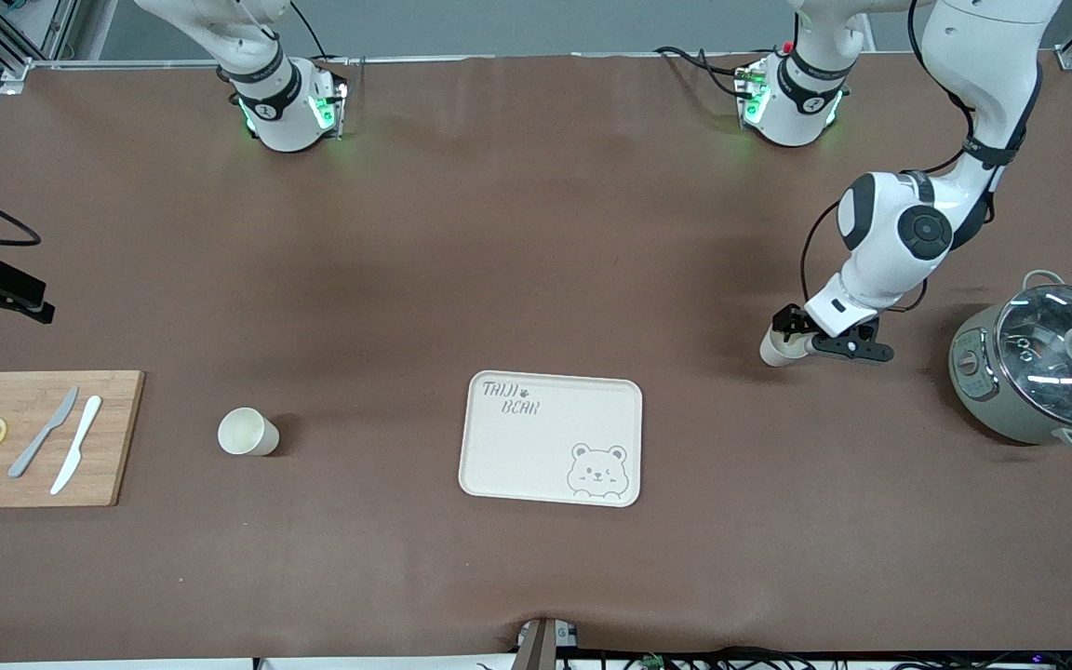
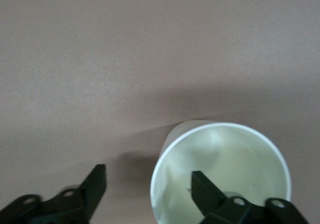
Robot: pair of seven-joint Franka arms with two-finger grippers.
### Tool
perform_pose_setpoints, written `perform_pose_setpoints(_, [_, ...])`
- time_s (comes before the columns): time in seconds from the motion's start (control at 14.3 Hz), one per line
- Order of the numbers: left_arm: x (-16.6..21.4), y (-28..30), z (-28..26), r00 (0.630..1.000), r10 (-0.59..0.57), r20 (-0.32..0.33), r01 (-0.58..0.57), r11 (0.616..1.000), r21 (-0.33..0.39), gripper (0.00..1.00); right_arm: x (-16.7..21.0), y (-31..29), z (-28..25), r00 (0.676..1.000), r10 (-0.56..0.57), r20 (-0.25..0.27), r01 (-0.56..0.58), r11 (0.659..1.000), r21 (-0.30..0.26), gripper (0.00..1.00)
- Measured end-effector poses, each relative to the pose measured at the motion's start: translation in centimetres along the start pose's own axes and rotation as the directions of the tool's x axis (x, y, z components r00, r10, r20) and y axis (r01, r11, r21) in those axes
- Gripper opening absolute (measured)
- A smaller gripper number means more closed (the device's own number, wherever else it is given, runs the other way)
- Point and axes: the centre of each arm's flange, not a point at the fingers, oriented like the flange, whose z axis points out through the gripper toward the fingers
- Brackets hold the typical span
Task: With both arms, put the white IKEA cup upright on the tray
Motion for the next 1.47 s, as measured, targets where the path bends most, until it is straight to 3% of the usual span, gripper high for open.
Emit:
perform_pose_setpoints(0.14, [-0.2,-0.1,0.4,1.0,-0.002,0.009,0.002,1.0,-0.001,0.5,0.8,-0.6,1.4,1.0,-0.012,0.006,0.012,1.0,0.003,1.0])
perform_pose_setpoints(0.49, [-0.2,-0.1,0.8,1.0,-0.003,0.011,0.003,1.0,-0.003,0.04,2.1,-1.8,4.3,0.999,-0.033,0.037,0.033,0.999,0.011,1.0])
perform_pose_setpoints(0.91, [2.6,1.4,-2.2,0.998,-0.04,-0.047,0.04,0.999,-0.008,0.04,5.0,-0.7,10.6,0.999,-0.028,0.041,0.027,1.0,0.011,1.0])
perform_pose_setpoints(1.19, [7.1,9.1,-8.0,0.988,-0.142,0.062,0.144,0.989,-0.032,0.04,6.1,0.6,13.4,0.999,-0.019,0.034,0.019,1.0,0.008,1.0])
perform_pose_setpoints(1.47, [11.4,16.4,-14.0,0.968,-0.235,0.083,0.24,0.97,-0.045,0.04,6.7,1.3,17.1,0.997,-0.035,0.068,0.034,0.999,0.018,1.0])
